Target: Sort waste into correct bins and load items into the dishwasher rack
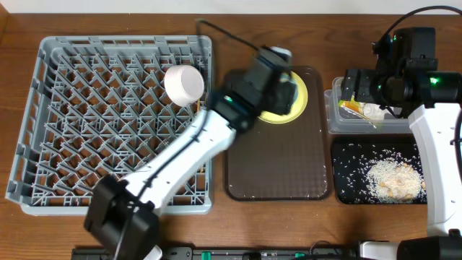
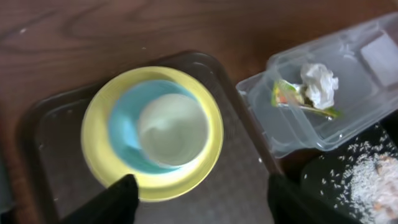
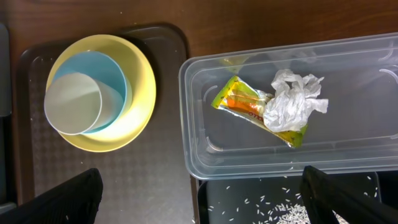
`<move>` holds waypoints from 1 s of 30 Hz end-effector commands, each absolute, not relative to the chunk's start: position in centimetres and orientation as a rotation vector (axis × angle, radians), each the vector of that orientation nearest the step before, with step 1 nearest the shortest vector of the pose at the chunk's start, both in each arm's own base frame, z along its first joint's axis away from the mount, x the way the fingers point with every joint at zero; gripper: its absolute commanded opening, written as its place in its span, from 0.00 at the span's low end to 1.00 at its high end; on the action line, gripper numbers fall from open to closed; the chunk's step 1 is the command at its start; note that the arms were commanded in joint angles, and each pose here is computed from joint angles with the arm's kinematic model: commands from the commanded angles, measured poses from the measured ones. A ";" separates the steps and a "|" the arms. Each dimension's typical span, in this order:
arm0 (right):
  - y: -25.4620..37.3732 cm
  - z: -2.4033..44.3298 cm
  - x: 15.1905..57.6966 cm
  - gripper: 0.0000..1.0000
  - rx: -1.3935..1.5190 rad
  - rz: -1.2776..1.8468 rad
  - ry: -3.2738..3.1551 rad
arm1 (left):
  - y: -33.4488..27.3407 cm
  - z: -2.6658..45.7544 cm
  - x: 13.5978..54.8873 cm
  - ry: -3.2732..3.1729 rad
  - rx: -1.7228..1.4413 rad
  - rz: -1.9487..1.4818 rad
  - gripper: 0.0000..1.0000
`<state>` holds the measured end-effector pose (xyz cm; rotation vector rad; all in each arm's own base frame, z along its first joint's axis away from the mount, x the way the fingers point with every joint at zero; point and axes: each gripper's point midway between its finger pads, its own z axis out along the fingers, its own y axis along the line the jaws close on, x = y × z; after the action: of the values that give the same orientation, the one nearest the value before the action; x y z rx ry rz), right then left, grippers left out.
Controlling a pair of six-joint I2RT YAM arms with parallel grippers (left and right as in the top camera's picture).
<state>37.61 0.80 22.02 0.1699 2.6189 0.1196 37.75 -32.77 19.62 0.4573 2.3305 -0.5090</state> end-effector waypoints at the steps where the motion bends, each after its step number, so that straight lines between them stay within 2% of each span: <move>1: 1.0 22.0 37.7 0.99 0.147 0.116 2.621 | -33.9 17.7 38.5 2.286 0.567 -0.351 0.63; 9: 1.0 22.0 37.7 0.99 0.148 0.116 2.621 | -37.1 14.0 39.5 2.212 0.731 -0.306 0.51; 12: 1.0 22.0 37.7 0.99 0.147 0.116 2.621 | -36.6 12.8 40.6 2.210 0.695 -0.229 0.41; 15: 1.0 22.0 37.7 0.99 0.148 0.116 2.621 | -36.4 12.1 41.3 2.205 0.676 -0.188 0.40; 18: 1.0 22.0 37.7 0.99 0.147 0.115 2.621 | -36.6 11.4 41.5 2.199 0.694 -0.175 0.29; 30: 1.0 22.0 37.7 0.99 0.147 0.116 2.621 | -36.6 7.9 41.8 2.242 0.711 -0.149 0.28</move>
<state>37.62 0.80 21.99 0.1699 2.6197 0.1196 41.15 -36.81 8.65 0.7121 2.2394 -0.1787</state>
